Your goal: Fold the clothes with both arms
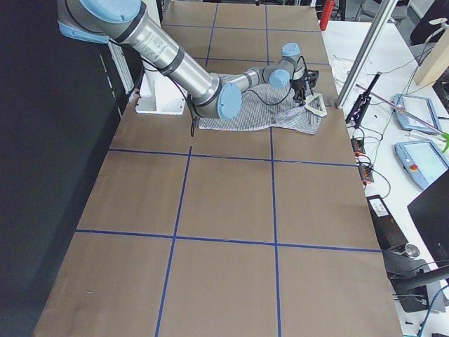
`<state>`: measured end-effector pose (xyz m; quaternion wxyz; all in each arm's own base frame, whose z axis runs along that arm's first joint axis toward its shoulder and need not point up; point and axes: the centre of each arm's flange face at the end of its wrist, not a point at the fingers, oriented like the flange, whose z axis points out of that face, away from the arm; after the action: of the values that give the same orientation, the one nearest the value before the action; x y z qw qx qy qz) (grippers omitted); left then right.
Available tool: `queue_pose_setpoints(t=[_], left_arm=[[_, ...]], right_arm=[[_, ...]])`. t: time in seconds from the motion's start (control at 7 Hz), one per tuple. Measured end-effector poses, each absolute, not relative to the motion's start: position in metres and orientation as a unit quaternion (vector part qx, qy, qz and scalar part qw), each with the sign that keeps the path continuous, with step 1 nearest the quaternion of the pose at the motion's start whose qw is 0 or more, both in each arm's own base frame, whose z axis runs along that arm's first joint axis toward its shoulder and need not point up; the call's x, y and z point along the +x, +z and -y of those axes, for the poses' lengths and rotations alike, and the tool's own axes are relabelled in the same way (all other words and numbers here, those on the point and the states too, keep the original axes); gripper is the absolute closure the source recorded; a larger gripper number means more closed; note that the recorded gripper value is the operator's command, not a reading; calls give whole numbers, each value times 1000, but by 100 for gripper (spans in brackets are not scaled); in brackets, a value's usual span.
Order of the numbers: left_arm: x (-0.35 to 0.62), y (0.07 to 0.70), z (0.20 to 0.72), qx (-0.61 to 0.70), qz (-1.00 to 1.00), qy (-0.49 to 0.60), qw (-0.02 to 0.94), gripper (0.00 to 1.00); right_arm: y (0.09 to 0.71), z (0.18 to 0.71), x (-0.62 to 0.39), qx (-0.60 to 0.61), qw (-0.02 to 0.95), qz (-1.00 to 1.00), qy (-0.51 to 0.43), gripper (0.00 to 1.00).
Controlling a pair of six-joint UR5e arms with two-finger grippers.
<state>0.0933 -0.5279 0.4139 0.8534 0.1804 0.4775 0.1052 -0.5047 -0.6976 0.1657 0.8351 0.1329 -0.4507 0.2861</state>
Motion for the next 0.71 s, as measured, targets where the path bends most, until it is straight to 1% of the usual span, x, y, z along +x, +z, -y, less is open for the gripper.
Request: queue_pose_setpoints(t=[0.14,0.29,0.43,0.57,0.71], left_arm=[[138,390,559,165,-488,96,852,0],[192,368,593,149,-482,71,861,6],[236,356,619,140,-468,37,872,7],[271,361,641,132,-463,12,876,12],[300,374,660,136,-463,-8,876,22]], right_arm=[[167,700,-469,144,826,461,292,0],[182,704,-437,144,825,464,289,0],[204,706,-407,136,826,466,285,0],[236,701,-372,130,828,466,284,0],[267,686,-340,130,831,467,273,0]])
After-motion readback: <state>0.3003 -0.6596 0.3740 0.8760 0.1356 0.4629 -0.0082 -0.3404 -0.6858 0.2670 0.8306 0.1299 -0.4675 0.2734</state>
